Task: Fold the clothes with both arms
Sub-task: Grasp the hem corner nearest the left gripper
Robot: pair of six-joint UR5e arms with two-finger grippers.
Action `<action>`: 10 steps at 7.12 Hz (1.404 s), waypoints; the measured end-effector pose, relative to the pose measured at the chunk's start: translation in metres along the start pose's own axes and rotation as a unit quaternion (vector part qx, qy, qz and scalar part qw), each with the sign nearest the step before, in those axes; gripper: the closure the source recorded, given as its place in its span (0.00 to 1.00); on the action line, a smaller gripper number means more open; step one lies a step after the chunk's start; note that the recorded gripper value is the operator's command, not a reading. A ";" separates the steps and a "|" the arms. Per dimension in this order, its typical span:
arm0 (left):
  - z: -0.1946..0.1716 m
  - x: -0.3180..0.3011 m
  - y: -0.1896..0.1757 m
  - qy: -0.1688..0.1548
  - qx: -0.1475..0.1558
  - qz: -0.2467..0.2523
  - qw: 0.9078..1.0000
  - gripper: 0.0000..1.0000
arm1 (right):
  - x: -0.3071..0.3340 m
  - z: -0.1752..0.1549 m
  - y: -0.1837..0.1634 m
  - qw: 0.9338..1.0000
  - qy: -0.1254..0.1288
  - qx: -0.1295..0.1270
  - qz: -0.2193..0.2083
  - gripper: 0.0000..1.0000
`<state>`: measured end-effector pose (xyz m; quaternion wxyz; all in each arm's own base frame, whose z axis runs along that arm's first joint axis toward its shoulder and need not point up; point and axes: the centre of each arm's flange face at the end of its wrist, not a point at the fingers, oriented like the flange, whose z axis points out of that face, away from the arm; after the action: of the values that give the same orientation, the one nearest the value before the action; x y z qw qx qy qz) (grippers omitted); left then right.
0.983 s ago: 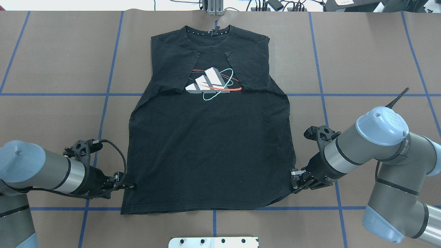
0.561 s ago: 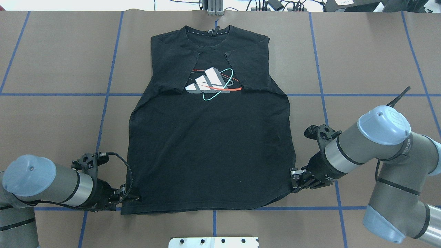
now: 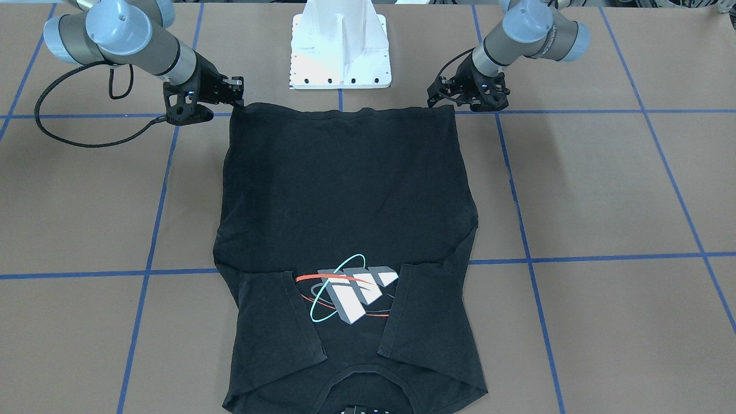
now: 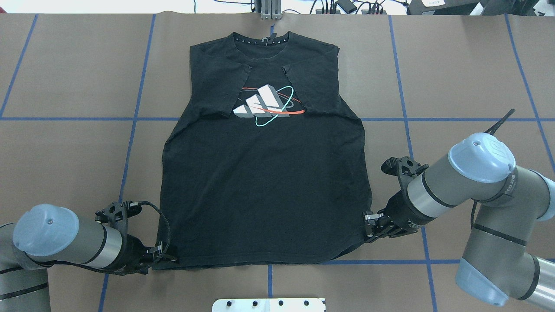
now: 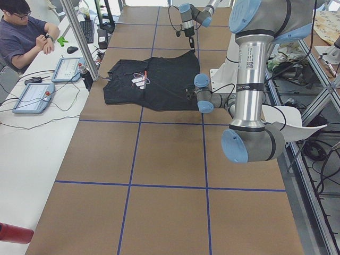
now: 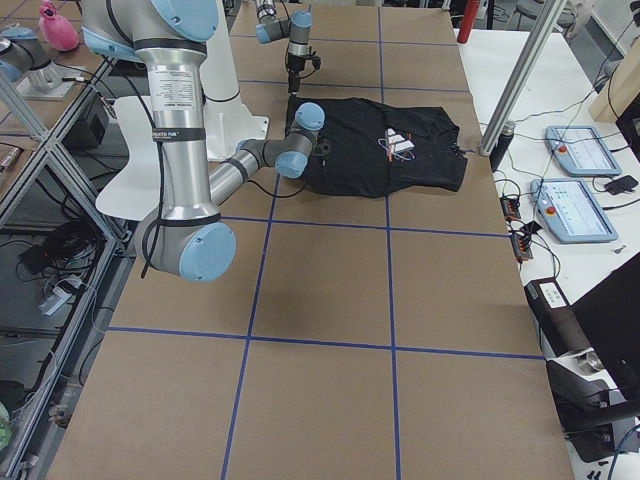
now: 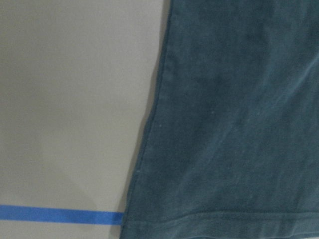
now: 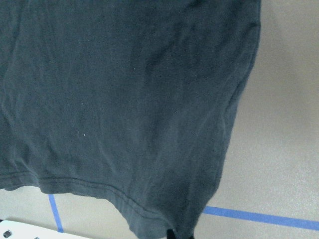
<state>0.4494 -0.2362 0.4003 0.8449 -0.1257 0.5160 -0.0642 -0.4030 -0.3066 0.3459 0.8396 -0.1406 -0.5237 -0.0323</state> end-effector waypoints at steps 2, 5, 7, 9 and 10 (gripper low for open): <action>0.002 0.000 0.001 -0.003 -0.001 0.000 1.000 0.10 | 0.000 0.000 0.000 1.000 0.000 -0.001 0.000 1.00; 0.008 0.000 0.001 -0.006 -0.002 -0.001 1.000 0.23 | 0.001 -0.002 -0.001 1.000 -0.001 -0.002 0.002 1.00; 0.011 0.000 0.000 -0.008 -0.002 -0.002 1.000 0.31 | 0.001 -0.003 -0.002 1.000 -0.001 -0.002 0.002 1.00; 0.011 0.001 0.000 -0.008 -0.002 -0.004 1.000 0.58 | 0.002 -0.005 -0.004 1.000 -0.002 0.000 0.004 1.00; 0.010 0.002 0.000 -0.007 -0.002 -0.010 1.000 0.81 | 0.003 -0.005 -0.004 1.000 -0.002 0.000 0.004 1.00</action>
<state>0.4593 -0.2350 0.4035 0.8474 -0.1327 0.5092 -0.0704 -0.3982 -0.3117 0.3469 0.8389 -0.1428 -0.5244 -0.0283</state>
